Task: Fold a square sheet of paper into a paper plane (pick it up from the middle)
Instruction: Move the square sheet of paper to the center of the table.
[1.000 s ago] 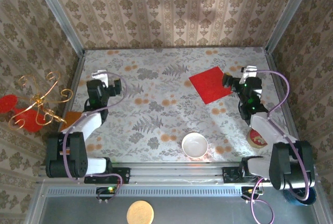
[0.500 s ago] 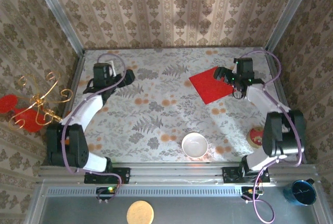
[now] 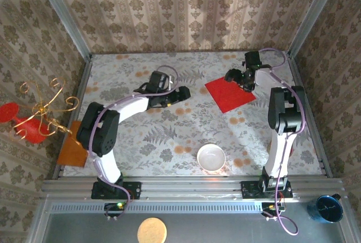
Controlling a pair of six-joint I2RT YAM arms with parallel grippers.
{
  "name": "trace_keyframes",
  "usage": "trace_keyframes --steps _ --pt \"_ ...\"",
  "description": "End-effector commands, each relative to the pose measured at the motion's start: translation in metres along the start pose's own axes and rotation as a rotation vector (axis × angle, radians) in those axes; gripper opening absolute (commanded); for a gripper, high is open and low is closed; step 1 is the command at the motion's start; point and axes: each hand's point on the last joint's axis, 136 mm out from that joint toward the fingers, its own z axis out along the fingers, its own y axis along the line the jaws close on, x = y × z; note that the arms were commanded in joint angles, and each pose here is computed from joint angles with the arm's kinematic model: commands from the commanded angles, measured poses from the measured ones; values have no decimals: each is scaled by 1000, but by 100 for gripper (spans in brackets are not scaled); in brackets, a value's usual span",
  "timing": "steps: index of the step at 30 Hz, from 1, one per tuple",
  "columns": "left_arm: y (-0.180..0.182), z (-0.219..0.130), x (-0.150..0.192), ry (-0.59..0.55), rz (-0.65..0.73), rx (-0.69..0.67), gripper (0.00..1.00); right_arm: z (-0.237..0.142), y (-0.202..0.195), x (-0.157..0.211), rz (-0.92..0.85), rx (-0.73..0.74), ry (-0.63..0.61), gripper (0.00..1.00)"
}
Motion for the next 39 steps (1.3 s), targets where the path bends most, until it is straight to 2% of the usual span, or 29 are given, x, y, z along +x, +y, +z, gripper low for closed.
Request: trace_keyframes --steps 1,8,13,18,22,25,27,31,34,36,39 --pt "-23 10 4 25 -65 72 95 10 -7 17 50 39 98 88" --pt "-21 21 20 72 -84 66 96 21 -25 33 110 113 158 89" --pt "-10 17 17 58 -101 45 97 20 -27 66 157 137 215 89" --pt "12 10 11 28 -172 34 97 23 4 124 221 80 284 89" --pt "29 -2 3 -4 -223 26 97 28 43 176 293 40 298 89" --pt "36 -14 -1 -39 -241 10 95 27 77 201 330 -20 291 88" --pt "37 -22 0 -57 -249 -5 94 19 98 200 322 -69 276 88" --pt "35 -32 8 -69 -279 -17 87 -14 129 169 191 -159 203 87" --pt "31 -36 22 -56 -297 -53 83 -23 126 153 58 -142 168 85" --pt "24 -34 32 -39 -300 -67 82 -18 120 151 0 -137 202 82" --pt "10 -24 45 0 -306 -53 81 -5 113 150 -62 -125 267 74"
